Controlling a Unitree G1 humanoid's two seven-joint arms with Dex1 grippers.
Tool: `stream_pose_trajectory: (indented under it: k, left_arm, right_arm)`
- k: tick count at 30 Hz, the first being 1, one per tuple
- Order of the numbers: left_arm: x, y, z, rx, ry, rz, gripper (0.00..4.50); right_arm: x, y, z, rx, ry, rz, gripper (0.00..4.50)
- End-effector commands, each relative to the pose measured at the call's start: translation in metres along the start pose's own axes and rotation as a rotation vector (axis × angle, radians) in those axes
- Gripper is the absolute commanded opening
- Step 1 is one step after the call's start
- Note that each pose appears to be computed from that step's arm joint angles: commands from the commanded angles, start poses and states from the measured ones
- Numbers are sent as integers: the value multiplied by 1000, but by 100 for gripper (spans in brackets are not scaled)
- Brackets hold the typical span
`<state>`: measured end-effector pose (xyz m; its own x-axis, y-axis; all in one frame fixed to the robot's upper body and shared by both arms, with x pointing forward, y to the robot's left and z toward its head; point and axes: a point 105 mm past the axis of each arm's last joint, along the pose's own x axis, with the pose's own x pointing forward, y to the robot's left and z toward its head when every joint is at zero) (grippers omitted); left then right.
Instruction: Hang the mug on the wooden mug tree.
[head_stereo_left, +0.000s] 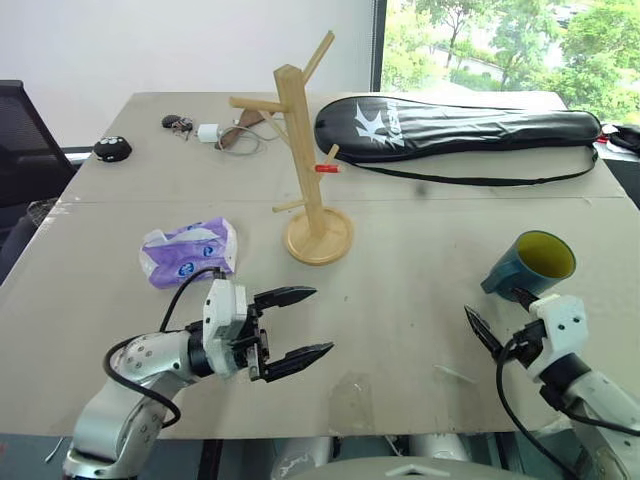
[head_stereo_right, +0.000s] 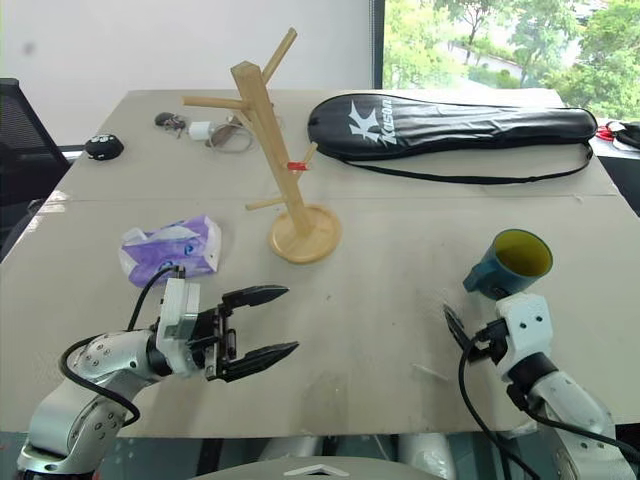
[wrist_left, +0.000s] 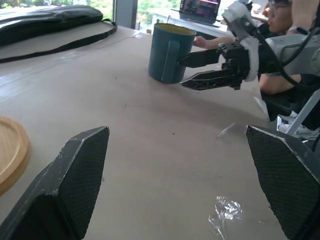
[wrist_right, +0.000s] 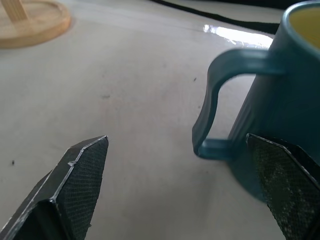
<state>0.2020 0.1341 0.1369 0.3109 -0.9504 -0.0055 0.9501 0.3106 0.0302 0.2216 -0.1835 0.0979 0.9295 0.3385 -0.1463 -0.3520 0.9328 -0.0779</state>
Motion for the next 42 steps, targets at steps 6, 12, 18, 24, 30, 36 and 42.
stream_pose_trajectory:
  k: [6, 12, 18, 24, 30, 36, 42]
  left_arm:
    - [8, 0, 25, 25, -81, -26, 450]
    - [7, -3, 31, 14, -88, -61, 450]
    - [5, -2, 29, 25, -73, -52, 450]
    - [4, -2, 28, 31, -70, -42, 450]
    - [2, -2, 28, 39, -64, -30, 450]
    - [0, -1, 29, 39, -65, -17, 450]
    - [-4, 9, 38, 70, -145, 101, 450]
  right_arm:
    - [2, 3, 8, 25, -26, 26, 446]
    - [10, 1, 12, 23, -47, 36, 446]
    - [19, -2, 14, 24, -51, 41, 446]
    - [29, -4, 18, 30, -60, 36, 315]
    - [35, -5, 17, 39, -65, 19, 42]
    - [36, -3, 16, 29, -67, 26, 6]
    - [39, 13, 41, -72, -149, 218, 6]
